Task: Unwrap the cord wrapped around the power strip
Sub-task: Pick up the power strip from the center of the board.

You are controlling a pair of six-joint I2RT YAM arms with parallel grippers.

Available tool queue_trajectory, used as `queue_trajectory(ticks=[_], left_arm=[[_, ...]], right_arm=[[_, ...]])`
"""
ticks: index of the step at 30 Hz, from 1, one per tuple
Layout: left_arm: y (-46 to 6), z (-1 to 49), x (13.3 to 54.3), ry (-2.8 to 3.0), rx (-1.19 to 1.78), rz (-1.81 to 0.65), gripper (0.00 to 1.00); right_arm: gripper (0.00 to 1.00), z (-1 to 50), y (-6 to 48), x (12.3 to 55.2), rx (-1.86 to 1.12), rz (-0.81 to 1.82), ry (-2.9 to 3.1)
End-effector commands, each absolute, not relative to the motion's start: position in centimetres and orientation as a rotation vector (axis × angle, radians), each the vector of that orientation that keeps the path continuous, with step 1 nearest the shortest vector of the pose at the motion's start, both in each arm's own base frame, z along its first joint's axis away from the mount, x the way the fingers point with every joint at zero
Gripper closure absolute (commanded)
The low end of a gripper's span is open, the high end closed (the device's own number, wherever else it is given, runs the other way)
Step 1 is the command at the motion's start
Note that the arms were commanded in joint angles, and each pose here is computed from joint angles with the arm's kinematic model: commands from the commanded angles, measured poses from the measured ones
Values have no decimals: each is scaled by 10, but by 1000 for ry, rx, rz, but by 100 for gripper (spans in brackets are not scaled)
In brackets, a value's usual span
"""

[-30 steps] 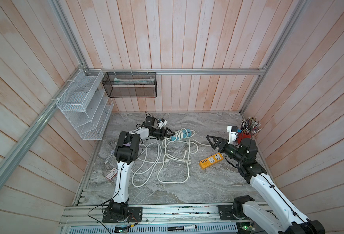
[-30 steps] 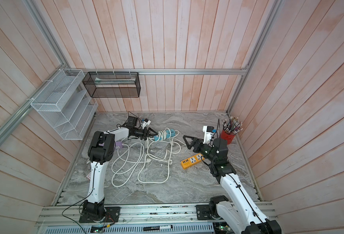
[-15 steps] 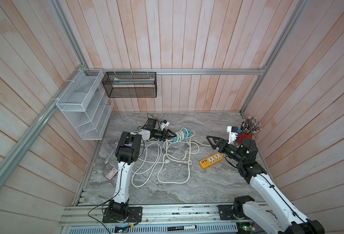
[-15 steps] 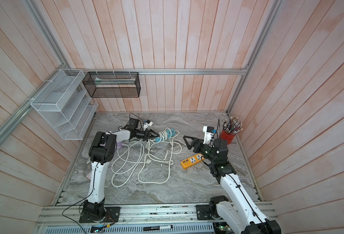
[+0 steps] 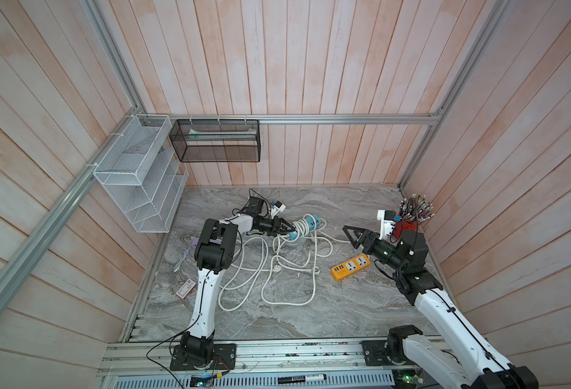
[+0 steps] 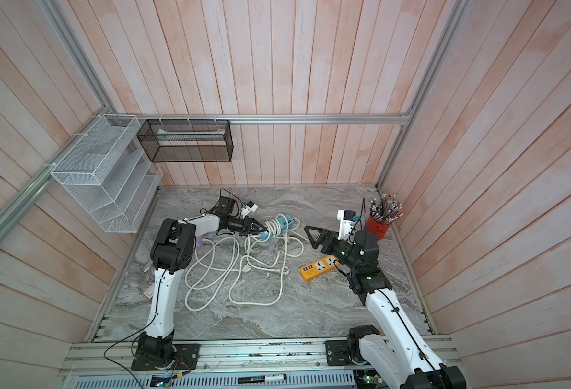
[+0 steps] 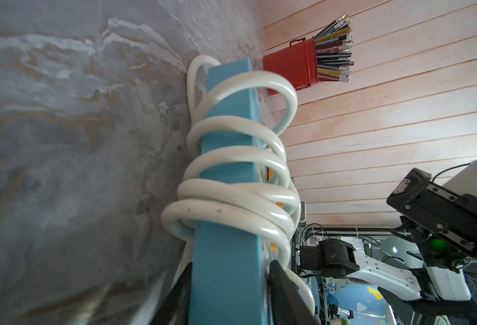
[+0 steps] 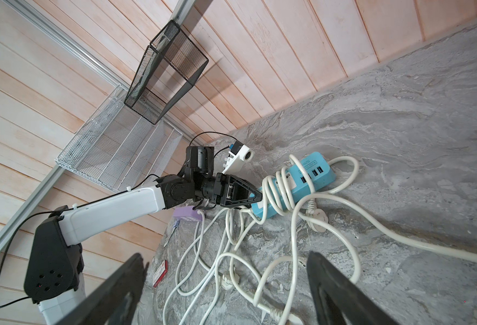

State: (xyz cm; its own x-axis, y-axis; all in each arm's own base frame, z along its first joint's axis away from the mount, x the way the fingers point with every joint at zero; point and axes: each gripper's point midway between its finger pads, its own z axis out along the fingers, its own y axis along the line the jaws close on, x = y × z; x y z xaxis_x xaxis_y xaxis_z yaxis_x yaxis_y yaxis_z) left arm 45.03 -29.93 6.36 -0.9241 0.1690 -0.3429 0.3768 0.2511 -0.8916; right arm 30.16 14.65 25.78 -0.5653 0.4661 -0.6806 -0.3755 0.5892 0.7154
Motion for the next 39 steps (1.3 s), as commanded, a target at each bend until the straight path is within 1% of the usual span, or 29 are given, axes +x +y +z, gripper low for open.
queue_trajectory(ticks=[1, 3, 4, 7, 11, 19, 25, 31, 39], left_arm=[[-305, 58, 445, 2358, 553, -1715, 77], [-304, 60, 447, 2359, 554, -1692, 96], [-303, 59, 448, 2365, 553, -1664, 100], [-301, 64, 451, 2358, 559, -1598, 100], [-301, 77, 452, 2324, 569, -1581, 100], [-298, 112, 448, 2155, 566, -1749, 100], [-299, 133, 442, 2033, 600, -1823, 100], [-309, 144, 440, 1970, 632, -1831, 100], [-309, 173, 441, 1890, 653, -1821, 100]], right_arm=[[8, 259, 146, 300, 72, 1125, 1854], [8, 258, 146, 300, 74, 1126, 1855], [8, 258, 146, 300, 73, 1124, 1854], [8, 259, 146, 300, 72, 1125, 1850], [8, 259, 146, 300, 75, 1126, 1850], [8, 260, 146, 300, 70, 1126, 1848], [8, 259, 147, 301, 67, 1129, 1847], [8, 261, 148, 301, 64, 1146, 1840], [8, 266, 148, 301, 55, 1142, 1831]])
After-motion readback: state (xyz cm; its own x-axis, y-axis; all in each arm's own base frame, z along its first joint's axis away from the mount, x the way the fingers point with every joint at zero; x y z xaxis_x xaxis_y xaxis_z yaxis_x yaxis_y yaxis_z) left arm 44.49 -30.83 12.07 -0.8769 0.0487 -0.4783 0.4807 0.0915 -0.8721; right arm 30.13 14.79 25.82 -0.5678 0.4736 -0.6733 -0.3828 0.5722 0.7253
